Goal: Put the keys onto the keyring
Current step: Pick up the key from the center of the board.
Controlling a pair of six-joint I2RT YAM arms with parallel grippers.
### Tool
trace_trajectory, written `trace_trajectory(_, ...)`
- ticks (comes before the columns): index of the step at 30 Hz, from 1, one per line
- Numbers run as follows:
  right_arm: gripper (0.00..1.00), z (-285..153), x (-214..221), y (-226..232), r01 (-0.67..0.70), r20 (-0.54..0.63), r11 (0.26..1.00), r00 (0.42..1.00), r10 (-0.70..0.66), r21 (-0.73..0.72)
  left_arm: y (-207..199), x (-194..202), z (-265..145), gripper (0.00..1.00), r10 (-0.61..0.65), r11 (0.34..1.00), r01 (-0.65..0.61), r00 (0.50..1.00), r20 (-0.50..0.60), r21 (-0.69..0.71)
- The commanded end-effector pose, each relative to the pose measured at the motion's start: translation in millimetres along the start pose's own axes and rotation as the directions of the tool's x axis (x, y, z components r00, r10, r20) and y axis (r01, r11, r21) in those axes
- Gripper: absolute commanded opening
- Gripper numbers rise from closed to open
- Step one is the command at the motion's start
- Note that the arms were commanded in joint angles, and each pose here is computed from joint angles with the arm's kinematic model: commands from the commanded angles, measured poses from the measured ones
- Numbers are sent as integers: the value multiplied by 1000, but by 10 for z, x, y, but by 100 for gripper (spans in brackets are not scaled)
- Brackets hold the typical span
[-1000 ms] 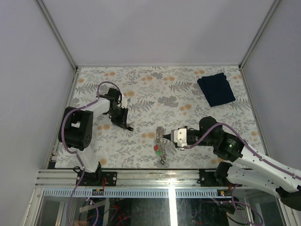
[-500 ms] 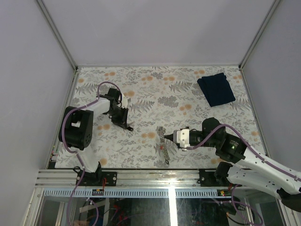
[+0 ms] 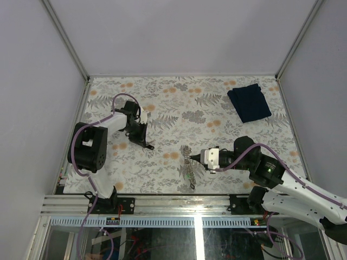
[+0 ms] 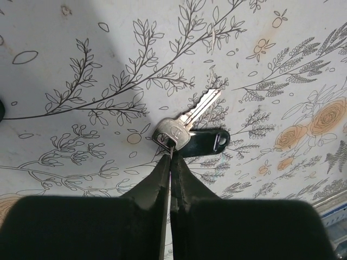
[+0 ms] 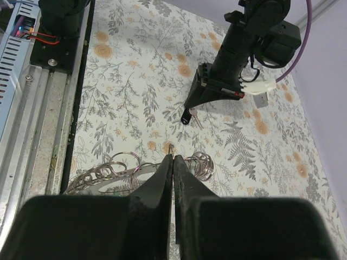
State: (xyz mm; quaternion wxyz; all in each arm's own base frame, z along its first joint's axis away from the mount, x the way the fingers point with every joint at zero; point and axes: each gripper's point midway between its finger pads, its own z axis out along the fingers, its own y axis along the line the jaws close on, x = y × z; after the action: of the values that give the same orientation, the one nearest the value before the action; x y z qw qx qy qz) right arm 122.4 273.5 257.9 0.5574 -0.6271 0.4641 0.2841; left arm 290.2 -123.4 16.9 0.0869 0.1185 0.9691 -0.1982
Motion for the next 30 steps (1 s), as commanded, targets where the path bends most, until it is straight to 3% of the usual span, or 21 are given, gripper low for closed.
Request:
trace_trajectory(1, 0, -32, -233, -145, 11, 77, 997, 997, -16, 71, -66, -283, -135, 0, 15, 1000, -16, 993, 113, 9)
trace_trajectory(9, 0, 72, -181, -265, -18, 58, 993, 998, 11, 116, -227, -472, -610, 0, 107, 993, -87, 956, 274, -85)
trace_trajectory(20, 0, 368, -59, -536, -143, 30, 967, 990, 140, 213, -806, -474, -1035, 0, 346, 930, -246, 836, 427, -273)
trace_trajectory(26, 0, 448, 53, -586, -188, -24, 954, 980, 199, 233, -1256, -397, -1137, 0, 380, 925, -330, 765, 520, -191)
trace_trajectory(30, 0, 442, 152, -608, -250, -59, 929, 959, 276, 273, -1329, -320, -1217, 0, 388, 919, -350, 717, 579, -182)
